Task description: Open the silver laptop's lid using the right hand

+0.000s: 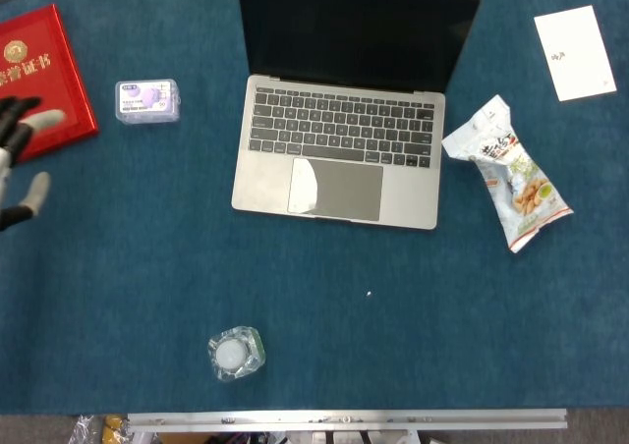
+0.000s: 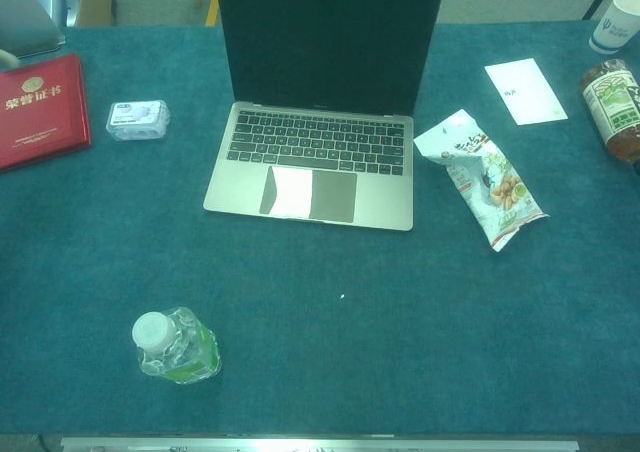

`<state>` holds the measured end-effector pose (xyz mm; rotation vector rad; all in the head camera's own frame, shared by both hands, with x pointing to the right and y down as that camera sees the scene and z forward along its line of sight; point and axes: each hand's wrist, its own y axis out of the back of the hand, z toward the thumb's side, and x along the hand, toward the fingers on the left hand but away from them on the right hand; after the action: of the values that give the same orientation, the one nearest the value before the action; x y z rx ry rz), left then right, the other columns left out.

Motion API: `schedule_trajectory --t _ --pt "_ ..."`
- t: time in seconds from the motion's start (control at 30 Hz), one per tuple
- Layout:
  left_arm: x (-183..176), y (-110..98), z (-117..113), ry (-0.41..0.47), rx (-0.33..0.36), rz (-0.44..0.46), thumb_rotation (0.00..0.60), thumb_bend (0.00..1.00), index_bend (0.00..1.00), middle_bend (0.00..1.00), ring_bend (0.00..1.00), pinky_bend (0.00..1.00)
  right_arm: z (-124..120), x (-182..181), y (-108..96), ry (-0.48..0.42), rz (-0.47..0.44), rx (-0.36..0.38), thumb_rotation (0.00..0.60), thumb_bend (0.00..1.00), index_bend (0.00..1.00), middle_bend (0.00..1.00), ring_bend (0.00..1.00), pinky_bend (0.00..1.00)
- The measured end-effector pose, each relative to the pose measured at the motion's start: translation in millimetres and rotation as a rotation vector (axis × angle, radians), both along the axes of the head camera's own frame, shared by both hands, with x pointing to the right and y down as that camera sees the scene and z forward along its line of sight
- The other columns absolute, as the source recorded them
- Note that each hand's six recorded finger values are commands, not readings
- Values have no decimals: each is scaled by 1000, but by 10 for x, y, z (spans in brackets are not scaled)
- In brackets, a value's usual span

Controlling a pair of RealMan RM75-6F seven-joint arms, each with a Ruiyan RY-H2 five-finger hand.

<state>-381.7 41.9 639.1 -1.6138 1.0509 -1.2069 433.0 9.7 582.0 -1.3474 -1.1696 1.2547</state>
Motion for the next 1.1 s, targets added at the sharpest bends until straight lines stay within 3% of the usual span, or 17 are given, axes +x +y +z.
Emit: schedule_trajectory --t 0.33,0.63,0.77,1.1 --pt "-463 384 -78 -32 -11 -161 600 417 218 149 97 154 70 396 344 -11 94 -7 600 124 102 250 102 190" --pt "-663 730 -207 -43 25 -245 600 416 228 157 97 154 65 580 491 -18 140 -1 600 124 102 250 102 190" --pt "-700 890 -203 -63 7 -263 600 417 229 158 97 154 90 633 526 -23 153 -5 600 124 102 250 102 190" --pt "-737 951 -294 -51 34 -284 600 417 229 158 97 154 92 756 587 -18 183 -10 600 124 102 250 102 190"
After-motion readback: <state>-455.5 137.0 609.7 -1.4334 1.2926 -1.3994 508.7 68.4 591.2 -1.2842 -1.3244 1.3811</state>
